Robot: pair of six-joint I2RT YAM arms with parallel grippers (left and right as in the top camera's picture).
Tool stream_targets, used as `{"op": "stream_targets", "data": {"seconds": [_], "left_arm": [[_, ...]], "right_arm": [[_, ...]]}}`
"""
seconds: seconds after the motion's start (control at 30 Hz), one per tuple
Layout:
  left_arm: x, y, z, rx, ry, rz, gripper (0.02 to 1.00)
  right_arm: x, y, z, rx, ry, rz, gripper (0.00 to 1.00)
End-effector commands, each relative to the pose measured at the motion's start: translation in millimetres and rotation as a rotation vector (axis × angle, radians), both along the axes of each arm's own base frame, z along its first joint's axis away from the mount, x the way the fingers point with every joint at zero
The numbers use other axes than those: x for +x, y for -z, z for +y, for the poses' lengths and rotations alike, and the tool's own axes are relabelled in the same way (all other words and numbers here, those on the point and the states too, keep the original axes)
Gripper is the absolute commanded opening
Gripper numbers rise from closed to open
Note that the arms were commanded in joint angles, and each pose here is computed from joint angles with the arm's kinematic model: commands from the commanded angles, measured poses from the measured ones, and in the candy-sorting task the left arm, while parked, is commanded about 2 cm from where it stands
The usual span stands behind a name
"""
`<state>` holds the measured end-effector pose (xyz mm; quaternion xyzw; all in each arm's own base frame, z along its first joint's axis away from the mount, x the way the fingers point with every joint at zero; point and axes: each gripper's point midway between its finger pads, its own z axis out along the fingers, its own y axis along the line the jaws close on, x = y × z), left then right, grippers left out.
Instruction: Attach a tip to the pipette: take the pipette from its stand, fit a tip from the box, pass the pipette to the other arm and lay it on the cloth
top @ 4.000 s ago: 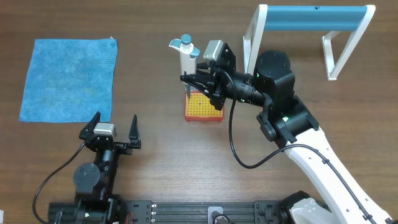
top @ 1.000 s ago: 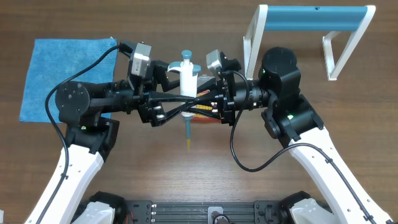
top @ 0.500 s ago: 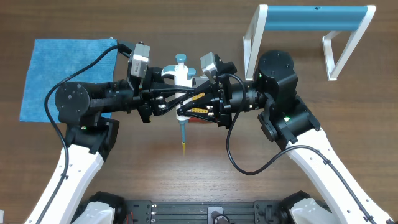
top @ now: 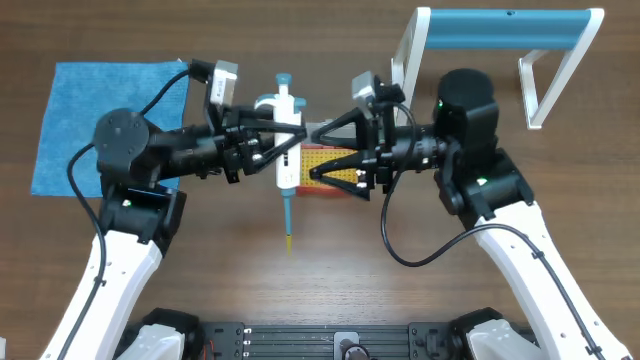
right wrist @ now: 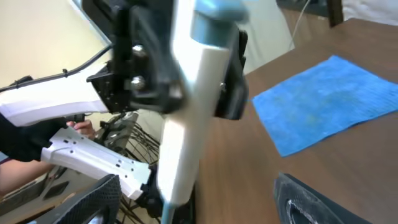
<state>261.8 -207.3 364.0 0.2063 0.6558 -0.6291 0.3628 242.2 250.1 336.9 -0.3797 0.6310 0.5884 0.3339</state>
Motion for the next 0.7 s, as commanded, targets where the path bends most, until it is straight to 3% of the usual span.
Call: {"op": "stream_targets", "data": {"seconds": [0.03,0.1,0.13,0.23,0.27,0.3,0.37,0.43,0.5,0.6,0.63,0.7], "left_arm": [[19,8,20,0.038,-0.098,-0.017,0.027],[28,18,32,0.055,-0.143,0.026,0.027],[31,24,38,0.065,-0.161,0.051,0.025],[37,56,51,0.123,-0.222,0.180,0.027],[40,72,57,0.158,-0.265,0.233,0.027],[42,86,61,0.196,-0.306,0.277,0.027],[45,118,74,0.295,-0.406,0.372,0.025],[46,129,80,0.336,-0.444,0.402,0.027],[43,145,91,0.425,-0.493,0.423,0.027],[39,161,112,0.587,-0.576,0.444,0.027],[35,162,125,0.684,-0.617,0.441,0.027],[34,151,150,0.824,-0.707,0.430,0.027]], "right_arm": [[11,0,-21,-0.003,0.041,-0.077,0.812],[26,14,-35,-0.060,0.140,-0.068,0.809],[37,29,-47,-0.131,0.232,-0.073,0.809],[64,66,-91,-0.430,0.534,-0.146,0.809],[68,66,-108,-0.511,0.635,-0.178,0.809],[69,59,-120,-0.548,0.713,-0.214,0.809],[54,22,-145,-0.561,0.875,-0.341,0.809],[31,-9,-166,-0.550,1.002,-0.436,0.812],[-13,-36,-192,-0.534,1.147,-0.522,0.812],[-62,-47,-216,-0.518,1.263,-0.580,0.812],[-84,-44,-237,-0.548,1.364,-0.583,0.812],[-108,-34,-244,-0.555,1.384,-0.582,0.812]]}}
